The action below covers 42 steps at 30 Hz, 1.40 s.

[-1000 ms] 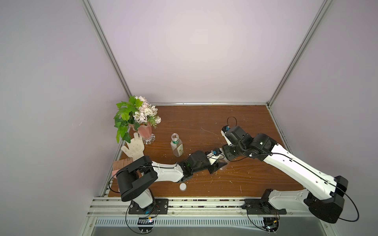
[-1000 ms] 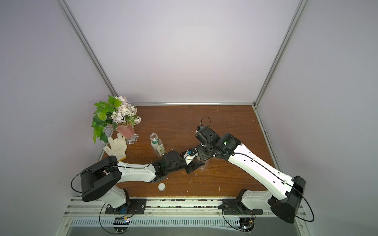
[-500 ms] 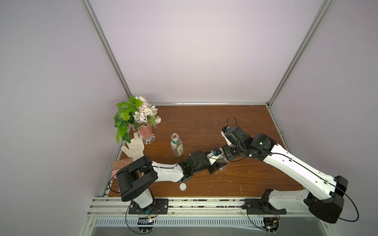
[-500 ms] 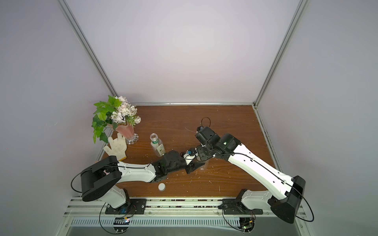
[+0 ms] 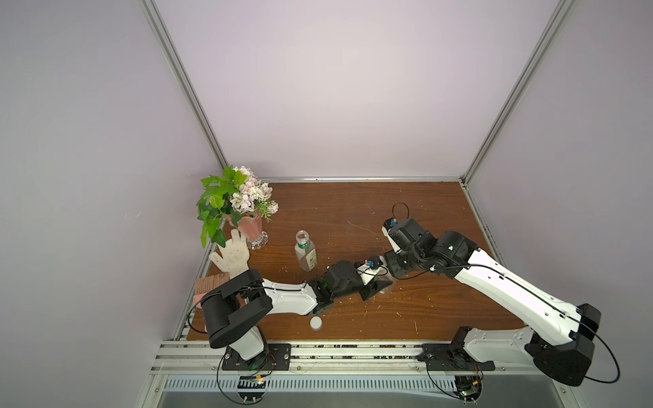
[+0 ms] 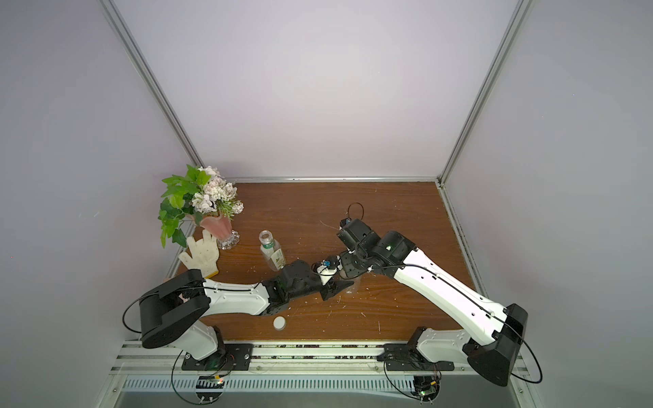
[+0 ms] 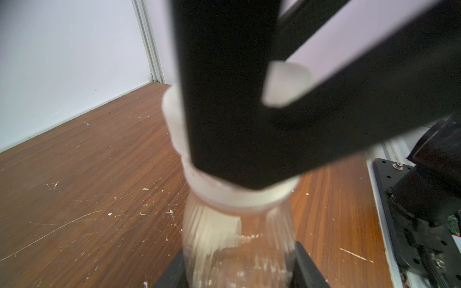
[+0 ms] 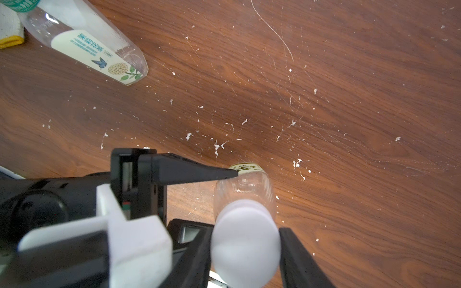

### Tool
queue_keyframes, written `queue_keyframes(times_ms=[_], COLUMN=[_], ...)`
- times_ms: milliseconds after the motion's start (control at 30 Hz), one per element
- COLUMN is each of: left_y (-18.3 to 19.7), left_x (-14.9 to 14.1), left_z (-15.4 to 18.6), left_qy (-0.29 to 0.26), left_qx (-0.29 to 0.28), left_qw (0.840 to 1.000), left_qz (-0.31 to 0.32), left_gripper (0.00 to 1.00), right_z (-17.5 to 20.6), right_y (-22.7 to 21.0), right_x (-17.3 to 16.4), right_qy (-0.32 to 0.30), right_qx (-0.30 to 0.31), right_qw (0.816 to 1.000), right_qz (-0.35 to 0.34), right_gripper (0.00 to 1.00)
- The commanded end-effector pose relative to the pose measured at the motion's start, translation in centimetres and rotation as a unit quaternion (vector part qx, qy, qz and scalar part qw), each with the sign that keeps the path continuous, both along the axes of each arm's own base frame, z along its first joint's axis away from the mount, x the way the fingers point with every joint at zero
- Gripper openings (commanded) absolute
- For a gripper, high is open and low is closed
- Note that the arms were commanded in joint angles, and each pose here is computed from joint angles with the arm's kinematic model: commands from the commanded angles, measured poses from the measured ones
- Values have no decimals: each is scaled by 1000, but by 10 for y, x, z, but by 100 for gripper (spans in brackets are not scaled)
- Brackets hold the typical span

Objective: Screw on the bottle caps
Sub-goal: Screw the bottle cap onto the plastic bottle.

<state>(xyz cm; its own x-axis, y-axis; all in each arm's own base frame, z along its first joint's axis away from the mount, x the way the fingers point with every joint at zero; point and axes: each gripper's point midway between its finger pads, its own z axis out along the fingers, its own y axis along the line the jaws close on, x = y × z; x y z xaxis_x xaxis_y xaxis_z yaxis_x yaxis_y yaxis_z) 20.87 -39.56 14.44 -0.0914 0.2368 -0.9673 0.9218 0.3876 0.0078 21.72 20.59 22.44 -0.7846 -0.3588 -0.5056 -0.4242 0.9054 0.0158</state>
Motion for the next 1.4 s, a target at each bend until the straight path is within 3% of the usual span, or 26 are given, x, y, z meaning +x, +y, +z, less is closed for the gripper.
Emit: queue_keyframes(times_ms=[0,1000,1367], left_y=[-5,-6,-7], left_x=[0,0,-3], left_z=[-3,-6,-6], left_qy=[-2,1,4], left_qx=[9,13,10], left_qw=[1000,1000,1000], left_qz=[0,-1,-7], left_gripper=[50,50,50], right_z=[-7,0,4], right_y=[-3,3,6], right_x=[-7,-7,-7], right_qy=[18,12,8], right_qx=[-6,12,24], right_qw=[1000,1000,1000], right_qz=[7,15,16], right_gripper=[48,53,59])
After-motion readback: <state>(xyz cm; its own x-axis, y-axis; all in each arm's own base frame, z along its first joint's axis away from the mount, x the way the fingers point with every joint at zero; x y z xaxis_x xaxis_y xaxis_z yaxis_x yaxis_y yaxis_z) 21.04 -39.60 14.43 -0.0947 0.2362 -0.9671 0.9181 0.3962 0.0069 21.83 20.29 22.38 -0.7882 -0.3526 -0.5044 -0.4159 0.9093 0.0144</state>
